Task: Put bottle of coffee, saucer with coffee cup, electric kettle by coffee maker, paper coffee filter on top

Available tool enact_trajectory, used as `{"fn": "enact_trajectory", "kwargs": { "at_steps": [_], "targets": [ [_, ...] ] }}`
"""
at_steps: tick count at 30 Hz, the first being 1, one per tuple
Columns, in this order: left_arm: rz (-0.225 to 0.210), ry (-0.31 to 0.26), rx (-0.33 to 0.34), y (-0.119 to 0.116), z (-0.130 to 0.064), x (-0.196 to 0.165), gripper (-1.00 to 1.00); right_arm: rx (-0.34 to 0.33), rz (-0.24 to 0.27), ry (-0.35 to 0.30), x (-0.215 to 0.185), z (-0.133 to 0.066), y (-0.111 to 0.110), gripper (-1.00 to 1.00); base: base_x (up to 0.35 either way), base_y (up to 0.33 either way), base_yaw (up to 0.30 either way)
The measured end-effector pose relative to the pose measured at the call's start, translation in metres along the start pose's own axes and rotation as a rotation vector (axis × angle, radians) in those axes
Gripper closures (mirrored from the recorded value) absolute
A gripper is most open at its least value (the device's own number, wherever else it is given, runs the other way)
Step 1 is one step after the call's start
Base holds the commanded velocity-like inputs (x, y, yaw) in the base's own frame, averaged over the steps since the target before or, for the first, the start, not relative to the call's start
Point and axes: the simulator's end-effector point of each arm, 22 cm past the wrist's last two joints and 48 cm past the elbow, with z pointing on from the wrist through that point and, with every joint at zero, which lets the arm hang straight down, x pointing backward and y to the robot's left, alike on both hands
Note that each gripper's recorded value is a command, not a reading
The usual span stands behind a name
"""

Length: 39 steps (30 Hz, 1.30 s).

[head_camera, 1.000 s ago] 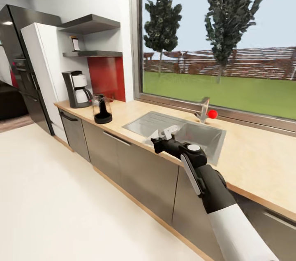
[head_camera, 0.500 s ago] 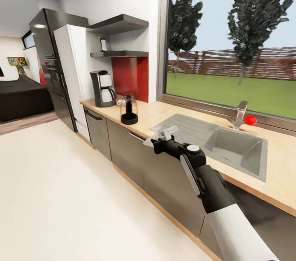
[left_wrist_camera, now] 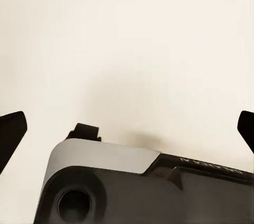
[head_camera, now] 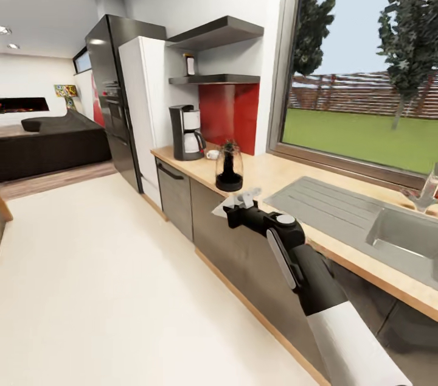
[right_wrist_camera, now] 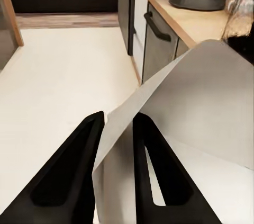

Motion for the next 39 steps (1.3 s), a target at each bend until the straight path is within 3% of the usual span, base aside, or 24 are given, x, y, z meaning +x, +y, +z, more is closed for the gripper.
{"fn": "enact_trajectory", "kwargs": {
  "at_steps": [10,29,39],
  "targets": [
    [0.000,-0.001,0.000,0.000,0.000,0.000,-1.00,-0.017,-0.019,0.006,0.001,0.002,0.010,1.00,0.300,0.170,0.261],
    [-0.001,0.000,0.001,0.000,0.000,0.000,-1.00,-0.018,-0.020,0.007,0.002,0.002,0.010,1.00,0.315,0.113,0.028],
    [-0.001,-0.001,0.001,0.000,0.000,-0.001,-1.00,-0.021,-0.022,0.009,0.003,0.003,0.012,1.00,0.280,0.227,0.210]
  ]
}}
